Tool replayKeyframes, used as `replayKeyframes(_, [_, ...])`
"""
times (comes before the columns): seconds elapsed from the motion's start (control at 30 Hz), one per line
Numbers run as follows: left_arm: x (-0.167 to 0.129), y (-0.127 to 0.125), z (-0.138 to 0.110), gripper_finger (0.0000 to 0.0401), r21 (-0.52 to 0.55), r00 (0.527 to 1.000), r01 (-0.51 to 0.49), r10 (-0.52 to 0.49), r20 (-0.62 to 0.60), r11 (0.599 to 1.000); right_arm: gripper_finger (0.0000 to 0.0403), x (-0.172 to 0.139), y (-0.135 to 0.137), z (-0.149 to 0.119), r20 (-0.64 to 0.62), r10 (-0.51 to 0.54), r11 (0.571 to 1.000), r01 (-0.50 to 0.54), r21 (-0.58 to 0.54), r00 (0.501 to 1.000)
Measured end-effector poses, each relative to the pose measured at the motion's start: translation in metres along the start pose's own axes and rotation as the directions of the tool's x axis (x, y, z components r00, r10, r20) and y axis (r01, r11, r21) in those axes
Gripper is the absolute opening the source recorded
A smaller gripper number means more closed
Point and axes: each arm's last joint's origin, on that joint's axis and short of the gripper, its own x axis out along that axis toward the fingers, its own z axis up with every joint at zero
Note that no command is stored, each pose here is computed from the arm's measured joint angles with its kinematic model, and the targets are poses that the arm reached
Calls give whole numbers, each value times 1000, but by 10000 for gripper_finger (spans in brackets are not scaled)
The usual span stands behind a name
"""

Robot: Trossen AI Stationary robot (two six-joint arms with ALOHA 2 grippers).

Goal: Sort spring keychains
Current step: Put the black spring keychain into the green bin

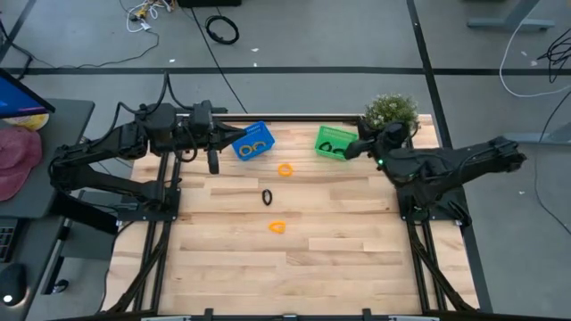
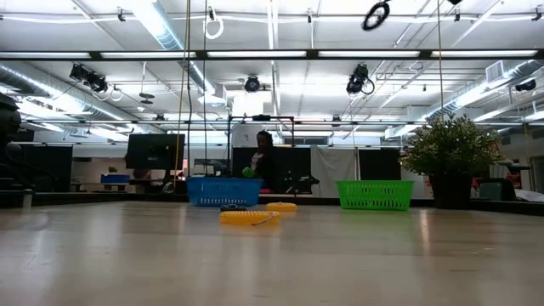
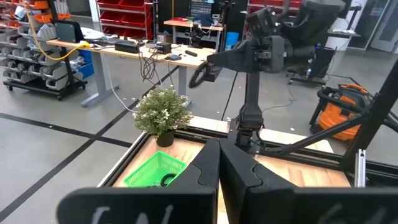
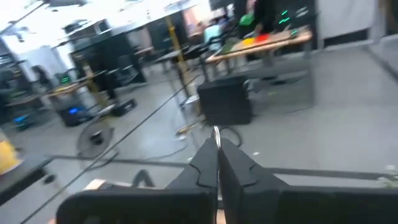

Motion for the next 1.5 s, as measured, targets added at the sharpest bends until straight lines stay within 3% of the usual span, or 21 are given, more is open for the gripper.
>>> replayKeyframes(0.13, [0,0,0,7,0,1000,0,0,0,1000,0,7,10,0,44,-47,997,50,-54,998])
replayKeyframes(0.27, [0,0,0,7,1,1000,-4,4,0,1000,0,26,7,17,102,-114,989,123,-84,988])
replayKeyframes(0.4, [0,0,0,7,1,1000,-5,5,0,1000,0,42,-4,54,156,-192,971,211,-114,969])
replayKeyframes(0.53, [0,0,0,7,2,1000,-5,5,0,1000,0,54,-11,87,156,-203,950,233,-206,967])
replayKeyframes(0.6, [0,0,0,7,2,1000,-5,5,0,1000,0,60,-15,96,121,-216,941,239,-239,969])
replayKeyframes(0.73, [0,0,0,7,3,1000,-5,5,0,1000,0,75,-27,107,-28,-222,957,212,-196,975])
replayKeyframes(0.87, [0,0,0,7,3,1000,-4,4,0,1000,0,96,-36,103,-173,-271,946,228,-231,947])
replayKeyframes(1.0, [0,0,0,7,4,1000,-4,4,-1,1000,0,119,-45,95,-308,-247,960,189,-205,919])
replayKeyframes(1.17, [0,0,0,7,4,1000,-4,4,-1,1000,0,142,-57,82,-460,-241,967,169,-191,855])
replayKeyframes(1.3, [0,0,0,7,4,1000,-4,4,-2,1000,0,156,-64,60,-647,-243,969,150,-196,723])
replayKeyframes(1.5, [0,0,0,7,10,1000,-4,4,-4,1000,0,179,-59,26,-741,-326,942,139,-304,587])
